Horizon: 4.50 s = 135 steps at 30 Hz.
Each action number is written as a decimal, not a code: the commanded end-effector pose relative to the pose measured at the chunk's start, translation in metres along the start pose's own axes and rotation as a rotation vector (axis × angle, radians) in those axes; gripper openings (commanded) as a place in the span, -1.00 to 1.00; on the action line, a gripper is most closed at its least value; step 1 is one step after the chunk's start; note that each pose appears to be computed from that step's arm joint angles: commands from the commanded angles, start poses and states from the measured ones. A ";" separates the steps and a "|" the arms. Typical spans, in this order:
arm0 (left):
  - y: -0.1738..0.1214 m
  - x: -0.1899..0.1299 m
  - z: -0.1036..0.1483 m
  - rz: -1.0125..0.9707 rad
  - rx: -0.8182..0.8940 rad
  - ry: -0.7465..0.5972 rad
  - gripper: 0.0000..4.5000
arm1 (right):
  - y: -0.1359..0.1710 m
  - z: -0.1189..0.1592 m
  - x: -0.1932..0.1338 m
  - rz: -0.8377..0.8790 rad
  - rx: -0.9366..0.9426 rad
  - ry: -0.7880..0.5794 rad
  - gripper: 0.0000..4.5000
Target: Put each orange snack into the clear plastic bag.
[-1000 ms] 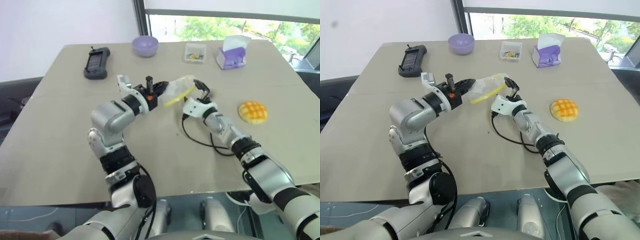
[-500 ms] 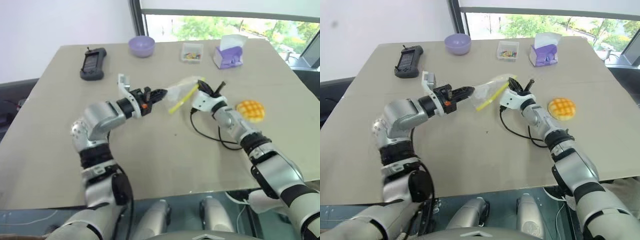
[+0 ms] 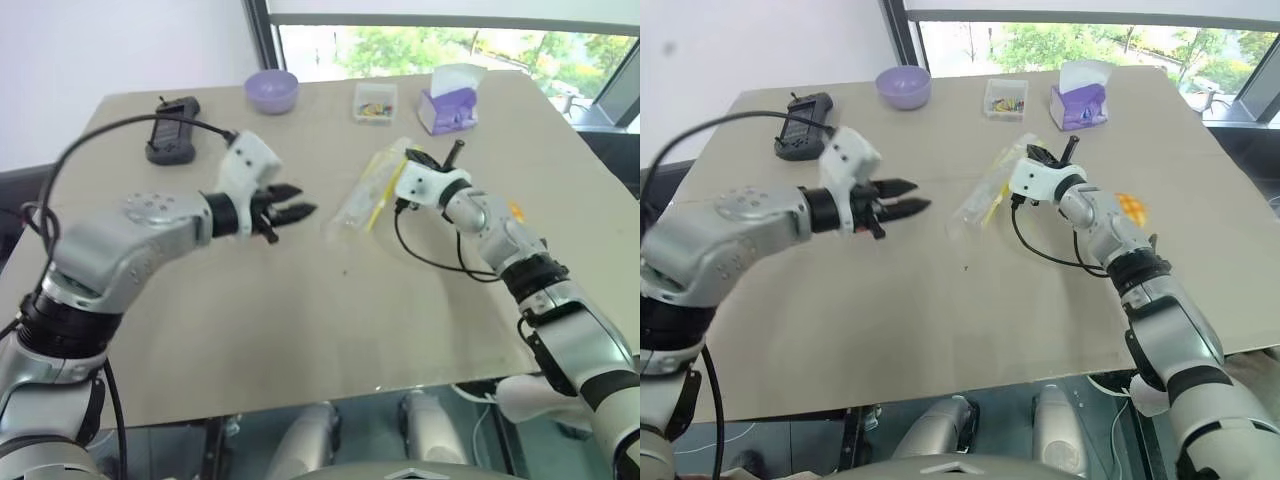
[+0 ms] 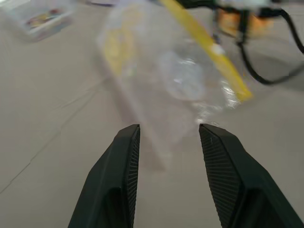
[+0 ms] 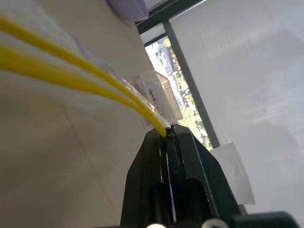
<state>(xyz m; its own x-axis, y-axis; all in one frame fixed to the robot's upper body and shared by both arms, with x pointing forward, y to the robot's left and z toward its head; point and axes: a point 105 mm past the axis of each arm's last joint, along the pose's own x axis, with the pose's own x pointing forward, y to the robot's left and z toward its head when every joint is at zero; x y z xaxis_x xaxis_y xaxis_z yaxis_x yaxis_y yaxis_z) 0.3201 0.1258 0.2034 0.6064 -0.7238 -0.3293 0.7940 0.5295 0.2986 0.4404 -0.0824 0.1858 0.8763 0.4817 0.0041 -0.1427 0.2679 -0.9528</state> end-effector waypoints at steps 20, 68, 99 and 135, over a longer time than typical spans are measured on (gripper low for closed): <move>-0.022 0.051 0.012 0.045 -0.014 0.086 -0.07 | -0.014 0.023 0.007 0.057 0.164 0.067 -1.00; 0.037 0.040 0.002 0.081 0.592 -0.082 -1.00 | 0.011 0.012 -0.062 0.273 0.177 0.032 -0.73; 0.016 0.037 0.001 0.017 0.584 -0.138 -1.00 | -0.006 0.086 -0.085 0.225 0.460 -0.250 -0.98; 0.010 0.039 0.005 0.032 0.587 -0.155 -1.00 | -0.003 0.083 -0.079 0.233 0.271 -0.233 0.39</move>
<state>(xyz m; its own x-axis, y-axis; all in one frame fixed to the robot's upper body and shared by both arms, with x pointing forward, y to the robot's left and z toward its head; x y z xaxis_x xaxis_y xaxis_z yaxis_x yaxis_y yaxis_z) 0.3549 0.1009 0.1811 0.5769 -0.7803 -0.2414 0.6330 0.2403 0.7360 0.3421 -0.0547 0.1954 0.7000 0.6947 -0.1655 -0.5071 0.3203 -0.8002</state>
